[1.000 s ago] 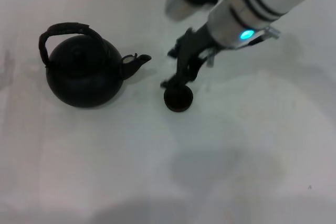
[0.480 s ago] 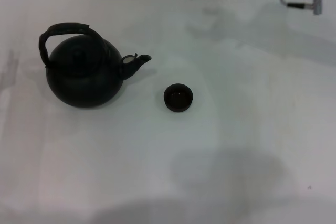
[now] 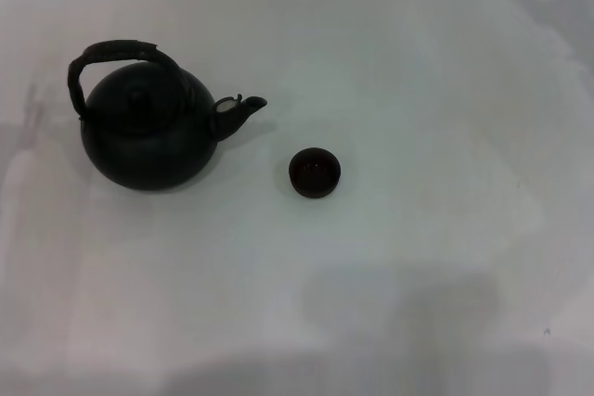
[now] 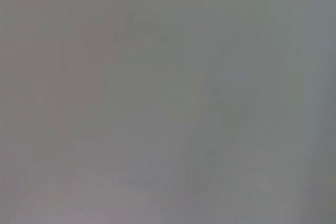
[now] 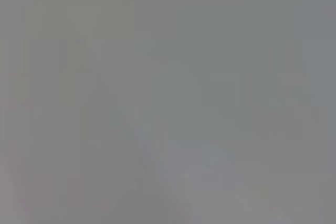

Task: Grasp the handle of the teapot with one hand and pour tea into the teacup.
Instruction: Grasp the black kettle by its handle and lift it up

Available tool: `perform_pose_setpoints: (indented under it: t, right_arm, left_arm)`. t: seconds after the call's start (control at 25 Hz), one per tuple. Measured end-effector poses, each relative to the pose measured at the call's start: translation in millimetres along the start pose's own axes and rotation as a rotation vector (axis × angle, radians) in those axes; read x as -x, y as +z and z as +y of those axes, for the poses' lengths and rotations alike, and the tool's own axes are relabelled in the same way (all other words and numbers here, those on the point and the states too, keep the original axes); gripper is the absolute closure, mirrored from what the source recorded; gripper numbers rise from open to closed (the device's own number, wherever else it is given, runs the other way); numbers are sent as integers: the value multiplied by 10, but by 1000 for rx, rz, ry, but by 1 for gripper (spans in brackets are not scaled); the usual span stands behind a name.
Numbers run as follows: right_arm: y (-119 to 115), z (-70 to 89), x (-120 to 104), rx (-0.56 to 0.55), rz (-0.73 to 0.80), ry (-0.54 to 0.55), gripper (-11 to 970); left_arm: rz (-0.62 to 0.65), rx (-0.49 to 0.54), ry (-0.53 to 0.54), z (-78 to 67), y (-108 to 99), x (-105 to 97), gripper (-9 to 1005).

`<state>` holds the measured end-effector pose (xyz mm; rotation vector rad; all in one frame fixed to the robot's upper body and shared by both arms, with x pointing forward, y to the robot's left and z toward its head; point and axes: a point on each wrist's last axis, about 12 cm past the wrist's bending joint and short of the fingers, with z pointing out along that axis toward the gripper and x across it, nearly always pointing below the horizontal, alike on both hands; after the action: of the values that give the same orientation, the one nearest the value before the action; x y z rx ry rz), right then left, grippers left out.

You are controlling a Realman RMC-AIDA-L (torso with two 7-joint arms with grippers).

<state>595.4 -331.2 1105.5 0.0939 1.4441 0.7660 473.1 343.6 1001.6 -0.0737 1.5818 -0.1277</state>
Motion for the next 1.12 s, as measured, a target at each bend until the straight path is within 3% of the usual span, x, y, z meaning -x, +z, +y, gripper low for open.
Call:
perform_pose_setpoints:
  t: [0.12, 0.24, 0.44, 0.64, 1.12]
  right_arm:
    - [-176, -78, -104, -106, -101, -183, 124]
    - [-309, -186, -220, -275, -138, -288, 125]
    - [-379, -262, -242, -350, -137, -288, 126]
    - [-456, -328, -293, -454, -108, -421, 128]
    - [-551, -455, -289, -578, -108, -388, 130]
  left_arm:
    - [3, -28, 19, -12, 6, 7, 315]
    - [12, -37, 25, -13, -26, -10, 314]
    - [14, -41, 29, 9, -169, -43, 314]
    - [28, -101, 58, 9, -343, -75, 314]
    - [84, -246, 60, -132, -713, -200, 315]
